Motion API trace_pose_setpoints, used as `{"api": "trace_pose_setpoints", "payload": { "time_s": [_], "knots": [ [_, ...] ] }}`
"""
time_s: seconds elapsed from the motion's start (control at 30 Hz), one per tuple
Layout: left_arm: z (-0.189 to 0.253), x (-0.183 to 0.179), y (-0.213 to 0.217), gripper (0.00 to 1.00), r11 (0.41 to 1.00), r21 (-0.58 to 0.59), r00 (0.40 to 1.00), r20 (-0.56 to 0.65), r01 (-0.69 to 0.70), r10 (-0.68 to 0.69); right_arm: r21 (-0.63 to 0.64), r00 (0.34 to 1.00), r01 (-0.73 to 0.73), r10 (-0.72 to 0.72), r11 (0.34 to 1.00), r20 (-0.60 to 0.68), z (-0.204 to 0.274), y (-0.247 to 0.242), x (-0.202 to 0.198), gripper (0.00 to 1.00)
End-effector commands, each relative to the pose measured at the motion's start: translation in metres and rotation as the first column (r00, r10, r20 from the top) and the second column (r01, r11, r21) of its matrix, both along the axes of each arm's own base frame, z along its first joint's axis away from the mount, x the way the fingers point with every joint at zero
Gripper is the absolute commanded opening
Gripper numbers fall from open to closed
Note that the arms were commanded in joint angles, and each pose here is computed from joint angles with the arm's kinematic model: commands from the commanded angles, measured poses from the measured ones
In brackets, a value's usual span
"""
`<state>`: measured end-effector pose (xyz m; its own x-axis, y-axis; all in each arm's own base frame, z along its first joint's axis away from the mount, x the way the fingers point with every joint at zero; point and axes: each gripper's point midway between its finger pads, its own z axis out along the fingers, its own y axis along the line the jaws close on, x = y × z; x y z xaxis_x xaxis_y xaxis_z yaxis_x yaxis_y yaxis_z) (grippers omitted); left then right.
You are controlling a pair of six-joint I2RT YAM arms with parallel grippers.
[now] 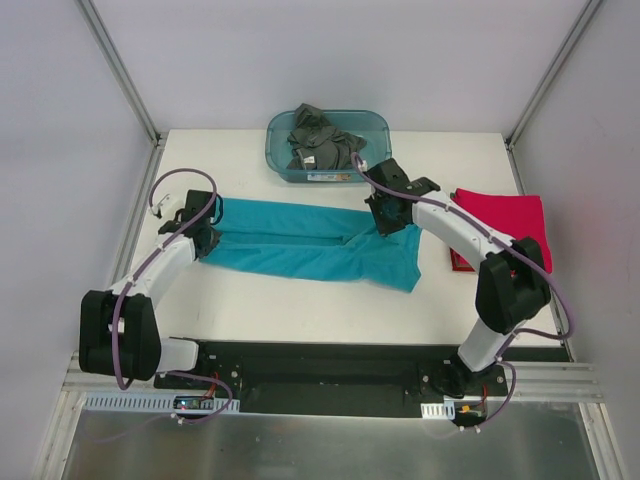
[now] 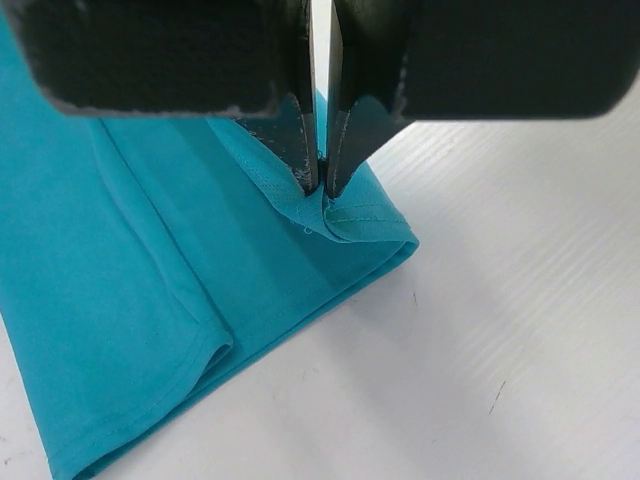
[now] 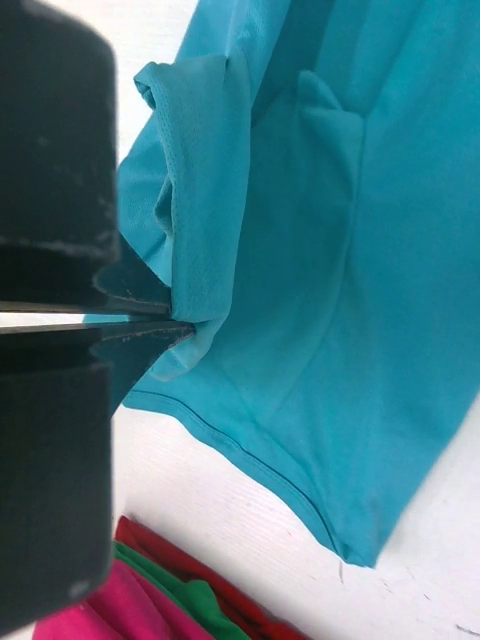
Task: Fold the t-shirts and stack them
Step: Fold the other side of the tshirt into a rectangle
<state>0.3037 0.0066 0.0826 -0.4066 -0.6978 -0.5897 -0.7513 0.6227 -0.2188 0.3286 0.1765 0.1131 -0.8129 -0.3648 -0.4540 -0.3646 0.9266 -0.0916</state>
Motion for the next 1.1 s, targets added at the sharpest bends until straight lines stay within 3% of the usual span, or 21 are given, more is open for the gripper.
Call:
{"api": "trace_pose_setpoints", "payload": {
  "time_s": [0.0, 0.43, 0.7, 0.73, 0.77, 0.83, 0.9, 0.97, 1.07],
  "knots": [
    [0.007, 0.021, 0.008, 0.0, 0.999, 0.031, 1.0, 0.019, -0.018, 0.018, -0.036, 0.998, -0.018, 0.02, 0.999, 0.054, 0.01, -0.001, 0.028, 0.0],
    [-0.024, 0.037, 0.008, 0.0, 0.999, 0.033, 0.997, -0.079, -0.014, 0.017, -0.12, 0.979, -0.182, 0.192, 0.976, 0.073, -0.009, 0.006, 0.08, 0.01],
    [-0.023, 0.036, 0.015, 0.01, 0.999, 0.049, 0.996, -0.083, -0.014, 0.019, -0.18, 0.984, -0.169, 0.177, 0.969, 0.025, -0.018, 0.003, 0.096, 0.12],
    [-0.021, 0.037, 0.014, 0.17, 0.999, 0.051, 0.996, -0.084, -0.001, 0.006, -0.186, 0.985, -0.16, 0.168, 0.969, 0.028, -0.019, 0.004, 0.1, 0.16],
    [-0.019, 0.038, 0.013, 0.36, 0.999, 0.045, 0.997, -0.081, 0.013, -0.009, -0.187, 0.986, -0.151, 0.16, 0.971, 0.036, -0.018, 0.004, 0.103, 0.29],
    [-0.013, 0.04, 0.007, 0.52, 0.998, 0.028, 0.996, -0.071, 0.057, -0.055, -0.181, 0.987, -0.149, 0.156, 0.972, 0.025, -0.016, 0.006, 0.103, 0.65],
    [-0.004, 0.04, 0.003, 0.69, 0.997, 0.012, 0.996, -0.044, 0.078, -0.077, -0.171, 0.99, -0.13, 0.138, 0.977, 0.034, -0.006, 0.007, 0.103, 0.77],
    [0.012, 0.038, 0.002, 0.98, 0.995, 0.017, 0.995, -0.002, 0.099, -0.099, -0.163, 0.993, -0.102, 0.111, 0.981, 0.045, 0.003, 0.003, 0.097, 0.8],
    [0.032, 0.033, -0.001, 0.99, 0.992, 0.012, 0.99, 0.061, 0.126, -0.126, -0.131, 0.994, -0.032, 0.045, 0.991, 0.095, 0.025, -0.005, 0.085, 0.92]
  ]
}}
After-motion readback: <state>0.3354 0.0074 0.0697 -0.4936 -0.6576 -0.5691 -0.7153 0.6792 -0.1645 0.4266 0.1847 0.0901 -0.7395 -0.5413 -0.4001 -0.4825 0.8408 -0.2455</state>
